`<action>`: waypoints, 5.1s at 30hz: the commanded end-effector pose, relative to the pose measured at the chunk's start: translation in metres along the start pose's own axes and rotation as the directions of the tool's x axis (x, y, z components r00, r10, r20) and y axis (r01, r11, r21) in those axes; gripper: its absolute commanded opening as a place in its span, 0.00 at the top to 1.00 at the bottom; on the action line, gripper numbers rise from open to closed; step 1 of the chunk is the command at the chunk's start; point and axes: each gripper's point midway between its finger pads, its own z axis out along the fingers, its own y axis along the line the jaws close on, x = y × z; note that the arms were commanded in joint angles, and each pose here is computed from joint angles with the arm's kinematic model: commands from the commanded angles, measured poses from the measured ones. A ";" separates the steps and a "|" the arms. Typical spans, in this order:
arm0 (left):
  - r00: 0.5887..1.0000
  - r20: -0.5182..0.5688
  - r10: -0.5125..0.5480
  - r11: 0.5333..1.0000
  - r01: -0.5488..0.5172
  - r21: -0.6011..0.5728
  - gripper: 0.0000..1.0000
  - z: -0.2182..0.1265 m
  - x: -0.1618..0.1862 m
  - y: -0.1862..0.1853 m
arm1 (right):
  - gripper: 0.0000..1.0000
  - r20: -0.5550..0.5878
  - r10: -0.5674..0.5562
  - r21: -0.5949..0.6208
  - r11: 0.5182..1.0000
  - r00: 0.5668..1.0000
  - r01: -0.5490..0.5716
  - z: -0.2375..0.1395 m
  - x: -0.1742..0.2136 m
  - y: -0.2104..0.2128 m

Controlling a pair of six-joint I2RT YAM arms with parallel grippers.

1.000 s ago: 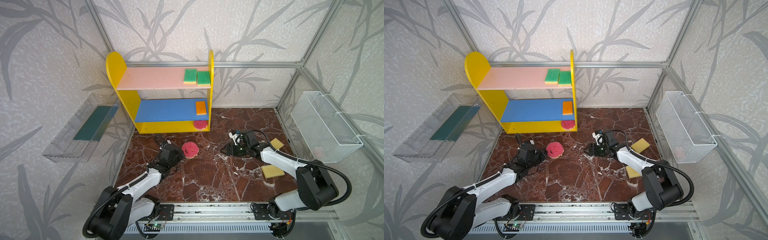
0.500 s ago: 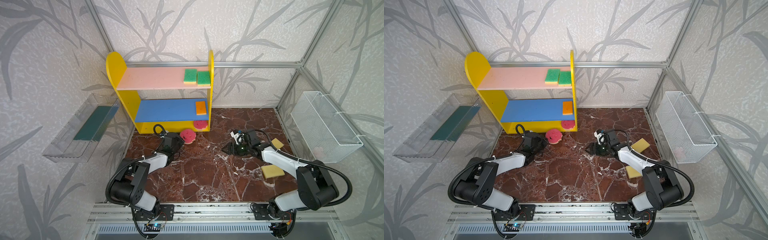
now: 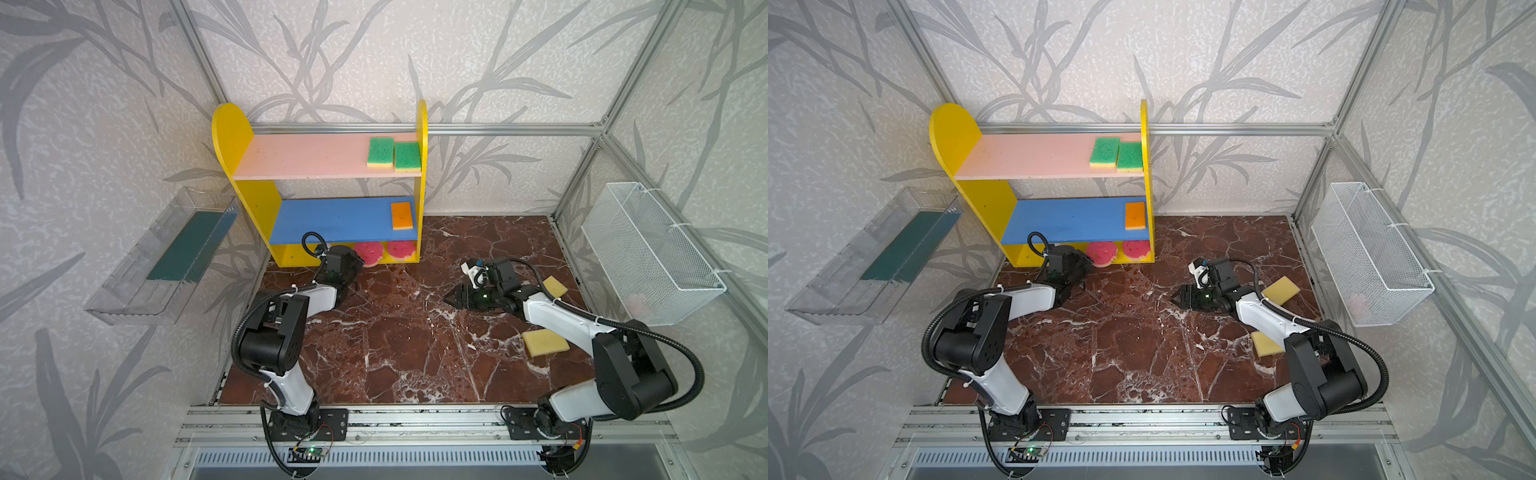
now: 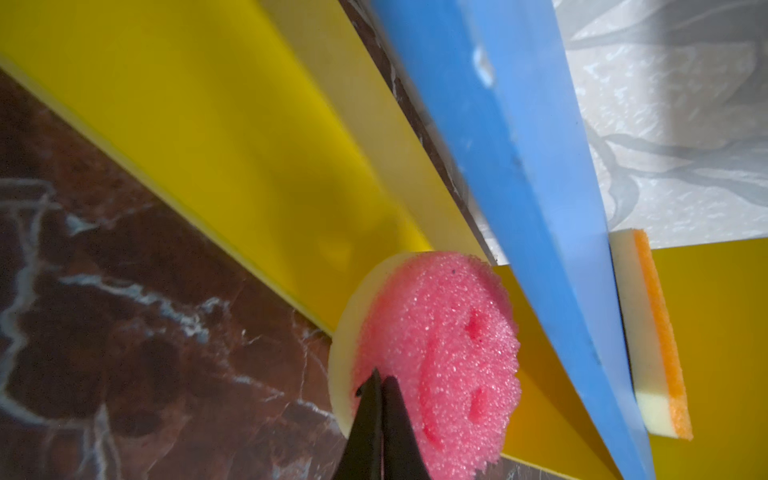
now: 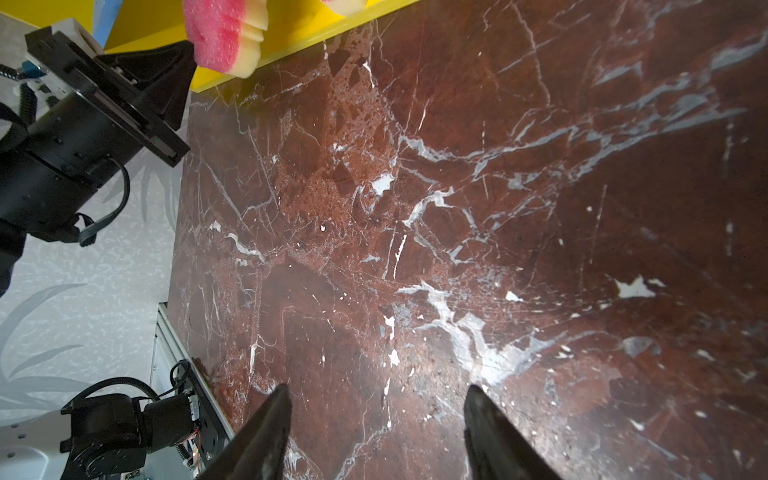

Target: Place and organize the cleaning sponges onto the shelf

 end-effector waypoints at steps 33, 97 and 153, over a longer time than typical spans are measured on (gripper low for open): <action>0.998 -0.055 -0.009 1.000 0.009 0.005 0.63 0.047 0.012 -0.004 | 0.35 0.008 -0.020 0.012 1.000 1.000 0.020 0.000 -0.005 -0.002; 0.866 -0.210 0.453 0.891 -0.439 0.113 0.15 -0.196 0.128 0.052 | 0.00 -0.213 0.130 0.219 0.972 0.968 -0.083 0.060 0.079 -0.032; 0.123 -0.496 0.860 0.286 -0.921 0.266 0.10 -0.124 0.294 -0.014 | 0.01 0.131 0.192 -0.059 0.981 0.973 -0.185 -0.052 0.014 -0.053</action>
